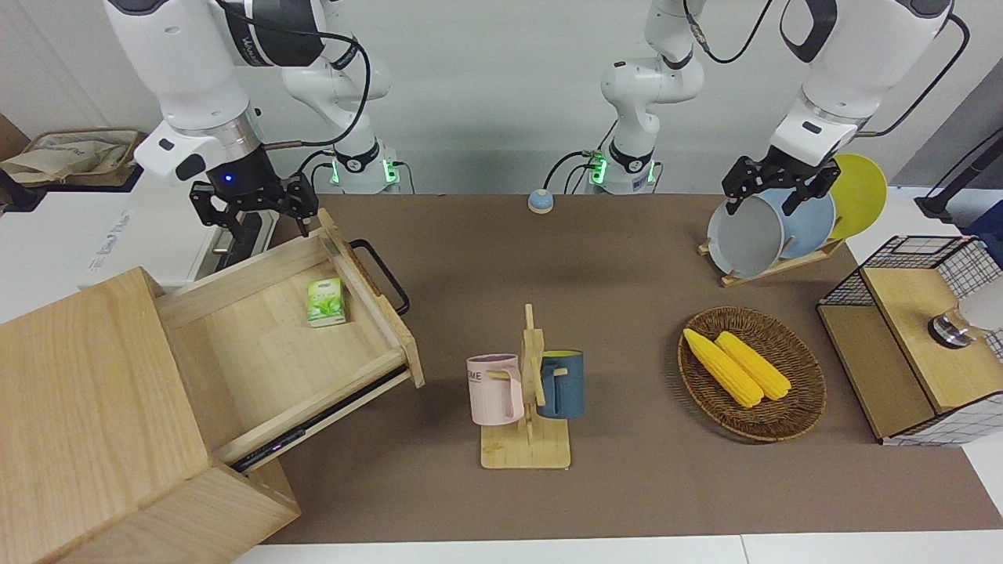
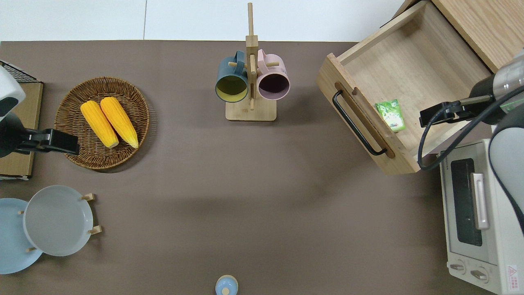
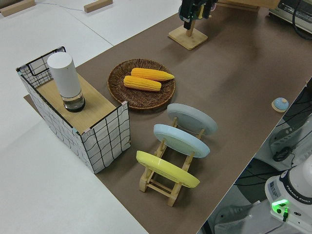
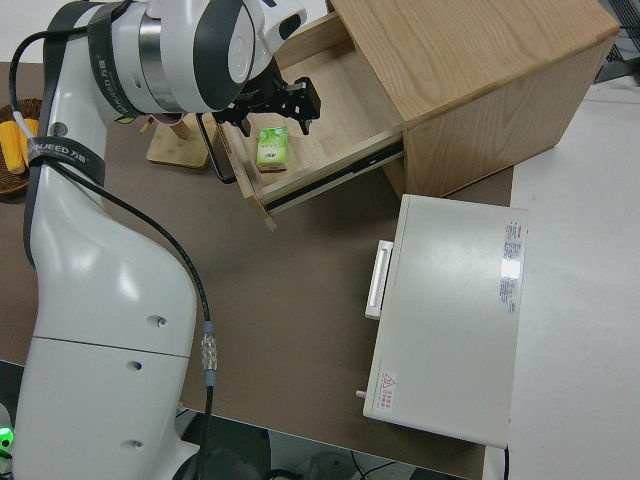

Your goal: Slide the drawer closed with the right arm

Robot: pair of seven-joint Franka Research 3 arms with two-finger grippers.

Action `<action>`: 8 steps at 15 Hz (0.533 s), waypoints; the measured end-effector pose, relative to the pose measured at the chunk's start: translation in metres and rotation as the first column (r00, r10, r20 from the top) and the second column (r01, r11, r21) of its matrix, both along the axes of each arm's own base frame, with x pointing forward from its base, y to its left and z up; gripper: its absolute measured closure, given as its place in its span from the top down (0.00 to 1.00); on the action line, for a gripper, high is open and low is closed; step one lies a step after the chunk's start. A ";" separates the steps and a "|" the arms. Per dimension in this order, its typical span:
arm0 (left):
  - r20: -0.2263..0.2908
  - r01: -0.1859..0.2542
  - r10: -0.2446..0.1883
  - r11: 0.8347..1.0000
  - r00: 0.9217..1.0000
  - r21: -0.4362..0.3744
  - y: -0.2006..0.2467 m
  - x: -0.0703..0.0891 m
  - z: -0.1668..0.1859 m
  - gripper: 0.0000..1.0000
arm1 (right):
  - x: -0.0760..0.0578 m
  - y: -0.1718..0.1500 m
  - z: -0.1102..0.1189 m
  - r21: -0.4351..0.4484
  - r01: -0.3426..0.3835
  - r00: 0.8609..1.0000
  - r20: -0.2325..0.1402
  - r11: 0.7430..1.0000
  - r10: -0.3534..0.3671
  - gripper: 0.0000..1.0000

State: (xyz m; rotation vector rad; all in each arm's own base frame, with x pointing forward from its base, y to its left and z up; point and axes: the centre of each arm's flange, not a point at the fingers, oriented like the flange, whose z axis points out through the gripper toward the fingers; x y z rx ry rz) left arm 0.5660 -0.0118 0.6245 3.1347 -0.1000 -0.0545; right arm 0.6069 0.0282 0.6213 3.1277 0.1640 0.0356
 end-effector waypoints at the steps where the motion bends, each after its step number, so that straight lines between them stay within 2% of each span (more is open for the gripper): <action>1: 0.000 0.000 0.000 1.000 1.000 0.000 0.000 0.000 0.000 1.00 | 0.000 0.000 0.000 0.000 0.000 1.000 0.000 1.000 0.000 0.99; 8: 0.000 0.000 0.000 1.000 1.000 0.000 0.000 0.000 0.000 1.00 | 0.000 -0.002 0.000 0.000 0.003 1.000 -0.001 1.000 -0.003 0.97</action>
